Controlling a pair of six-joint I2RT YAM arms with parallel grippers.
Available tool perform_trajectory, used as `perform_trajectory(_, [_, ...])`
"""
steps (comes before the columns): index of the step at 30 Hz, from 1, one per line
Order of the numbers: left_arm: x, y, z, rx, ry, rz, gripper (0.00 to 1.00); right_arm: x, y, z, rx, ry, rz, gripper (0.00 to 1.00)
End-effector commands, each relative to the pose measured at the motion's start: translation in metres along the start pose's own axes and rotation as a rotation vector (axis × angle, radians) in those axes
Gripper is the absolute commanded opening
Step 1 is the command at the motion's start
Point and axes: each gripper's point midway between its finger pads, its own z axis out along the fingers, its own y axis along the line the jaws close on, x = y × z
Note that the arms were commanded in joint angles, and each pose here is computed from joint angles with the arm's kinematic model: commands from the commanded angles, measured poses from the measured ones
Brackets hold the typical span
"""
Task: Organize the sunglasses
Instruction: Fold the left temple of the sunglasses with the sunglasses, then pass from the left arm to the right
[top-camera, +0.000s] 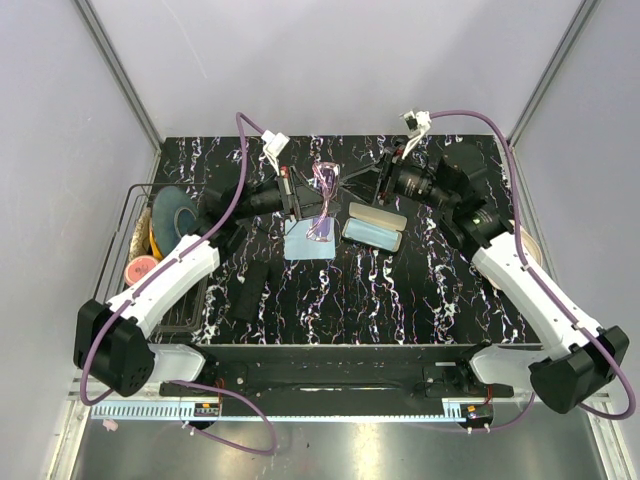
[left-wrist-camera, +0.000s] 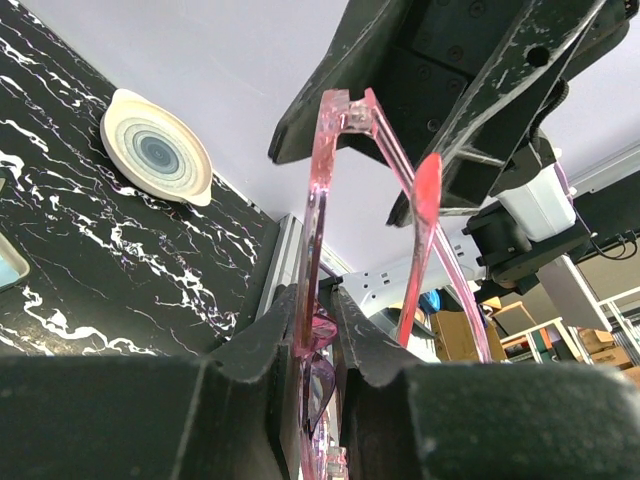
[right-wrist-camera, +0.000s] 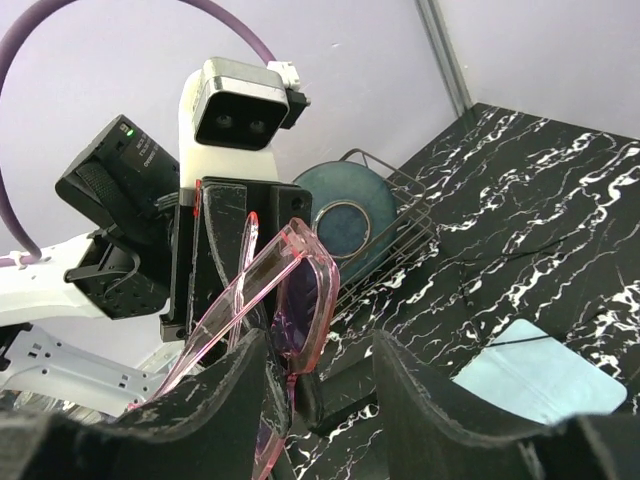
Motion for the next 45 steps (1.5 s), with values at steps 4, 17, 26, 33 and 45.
perform_trajectory(4, [-0.012,-0.027,-0.004,0.062,-0.036,0.084,0.17,-0.005,0.017,0.010,-0.123,0.005,-0.043,0.47])
perform_trajectory(17, [-0.010,-0.026,-0.004,0.066,-0.031,0.072,0.18,-0.001,0.018,0.015,-0.165,0.015,-0.017,0.13])
perform_trajectory(26, [-0.009,-0.023,-0.008,0.034,-0.046,0.083,0.52,-0.005,0.029,0.012,-0.216,-0.007,-0.006,0.00])
perform_trajectory(33, [-0.013,0.006,-0.020,-0.160,-0.097,0.116,0.77,-0.020,0.030,0.007,-0.169,-0.059,-0.029,0.00])
perform_trajectory(45, [-0.047,0.038,-0.082,-0.625,-0.342,0.110,0.87,-0.036,0.035,-0.003,-0.132,-0.118,-0.056,0.00])
